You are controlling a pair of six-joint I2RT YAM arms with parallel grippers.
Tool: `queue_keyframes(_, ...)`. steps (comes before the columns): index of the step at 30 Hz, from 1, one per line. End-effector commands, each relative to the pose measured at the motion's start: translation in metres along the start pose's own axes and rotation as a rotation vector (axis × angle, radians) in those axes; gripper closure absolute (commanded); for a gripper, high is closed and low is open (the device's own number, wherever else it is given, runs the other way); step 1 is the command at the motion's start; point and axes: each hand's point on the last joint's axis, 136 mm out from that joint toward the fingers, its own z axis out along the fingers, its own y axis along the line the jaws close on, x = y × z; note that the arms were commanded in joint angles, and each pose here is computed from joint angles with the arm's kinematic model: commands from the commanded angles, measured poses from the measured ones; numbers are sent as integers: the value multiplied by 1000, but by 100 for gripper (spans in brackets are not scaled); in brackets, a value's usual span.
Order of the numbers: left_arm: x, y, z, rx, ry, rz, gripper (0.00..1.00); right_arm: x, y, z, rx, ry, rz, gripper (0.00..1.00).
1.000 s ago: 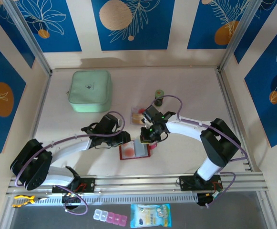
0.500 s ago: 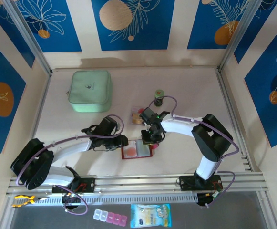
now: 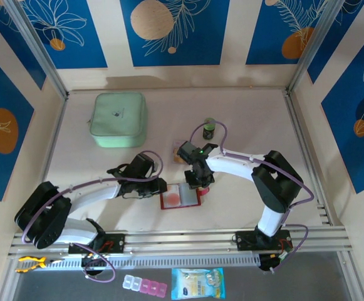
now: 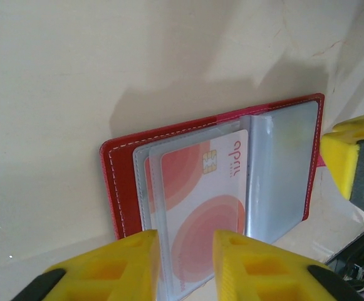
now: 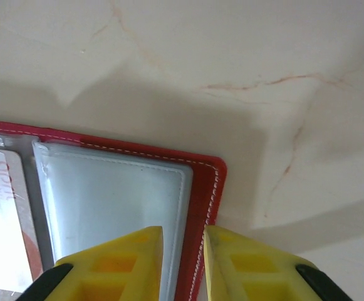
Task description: Take the credit cards out of the card holder
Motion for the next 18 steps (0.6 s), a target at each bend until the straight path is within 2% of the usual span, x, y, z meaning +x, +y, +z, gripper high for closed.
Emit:
queue_keyframes(1,5,7,3,-10,28,-4,76,2,6,-23,-18,-24,-10,75)
queue_keyframes(5,9,7,4,2,39,-12,83,6,44,-35,-211,-18,-21,79)
queue_keyframes(10,13,9,7,8,53,-20,86,19,86,-35,-453,56,-9,85)
queue_keyframes(14,16,12,8,2,61,-25,88,33,93,-21,-510,123,11,86)
queue_keyframes(18,18,16,11,-8,72,-27,88,45,77,-3,-454,159,40,86)
